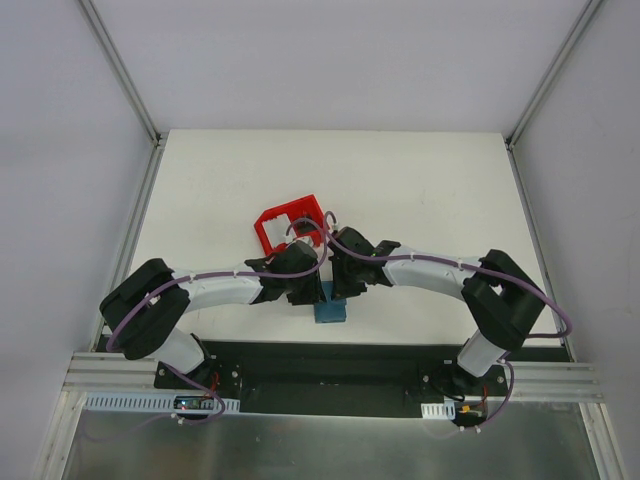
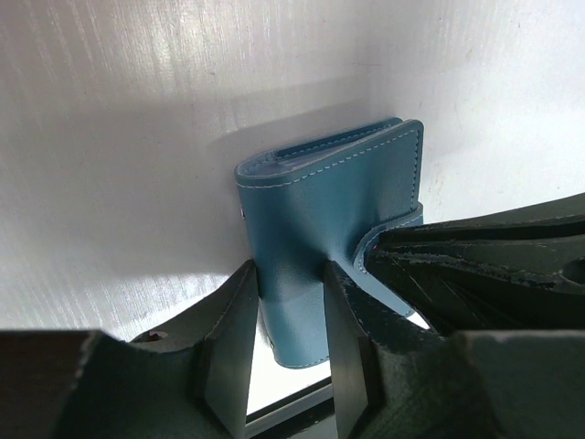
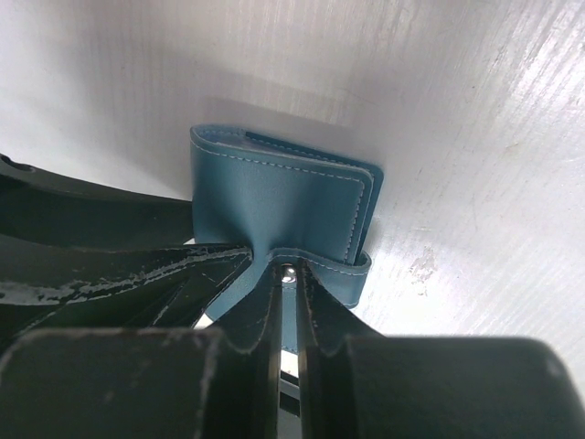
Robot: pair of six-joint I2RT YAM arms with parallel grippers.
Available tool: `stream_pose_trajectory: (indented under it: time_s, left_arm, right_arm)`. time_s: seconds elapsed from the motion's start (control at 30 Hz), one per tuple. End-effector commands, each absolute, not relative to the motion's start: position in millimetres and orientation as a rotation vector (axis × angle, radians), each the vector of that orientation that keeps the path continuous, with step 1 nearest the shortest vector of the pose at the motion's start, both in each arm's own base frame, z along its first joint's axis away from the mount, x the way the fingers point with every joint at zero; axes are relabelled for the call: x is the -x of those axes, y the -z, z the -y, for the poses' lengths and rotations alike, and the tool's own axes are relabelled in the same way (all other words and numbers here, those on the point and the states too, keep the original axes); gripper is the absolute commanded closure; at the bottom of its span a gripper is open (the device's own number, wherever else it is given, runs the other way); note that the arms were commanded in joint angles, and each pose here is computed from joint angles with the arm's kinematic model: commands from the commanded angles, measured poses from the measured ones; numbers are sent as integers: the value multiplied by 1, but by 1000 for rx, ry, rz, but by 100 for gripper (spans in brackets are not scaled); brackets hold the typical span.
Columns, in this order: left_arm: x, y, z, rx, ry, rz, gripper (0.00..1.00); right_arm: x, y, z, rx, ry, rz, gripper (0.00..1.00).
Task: Put the credit cards into the card holder
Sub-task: Close the card holder at the center of the board.
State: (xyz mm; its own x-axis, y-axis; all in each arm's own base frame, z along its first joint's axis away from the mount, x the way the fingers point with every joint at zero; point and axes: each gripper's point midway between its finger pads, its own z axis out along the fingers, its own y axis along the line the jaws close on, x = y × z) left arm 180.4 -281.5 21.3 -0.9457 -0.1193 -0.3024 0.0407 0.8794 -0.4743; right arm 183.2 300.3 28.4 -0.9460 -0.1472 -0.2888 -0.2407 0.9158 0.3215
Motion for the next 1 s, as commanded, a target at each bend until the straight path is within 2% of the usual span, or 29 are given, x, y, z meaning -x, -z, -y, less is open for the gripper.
stream_pose_trajectory:
  time_s: [0.0,0.8,0.97]
  left_arm:
    - [-164,2,258,62,566,-2803,68]
    - [-168,-1,259,64,580,-2772,69]
    - [-166,-2,257,77,589,-2766,69]
  right_arm:
    - [-160,29,-258,361,-181,-2933,92]
    - [-157,35,-244,360,-94,-2927,92]
    - [-159,32,-254,363,-159,-2918,91]
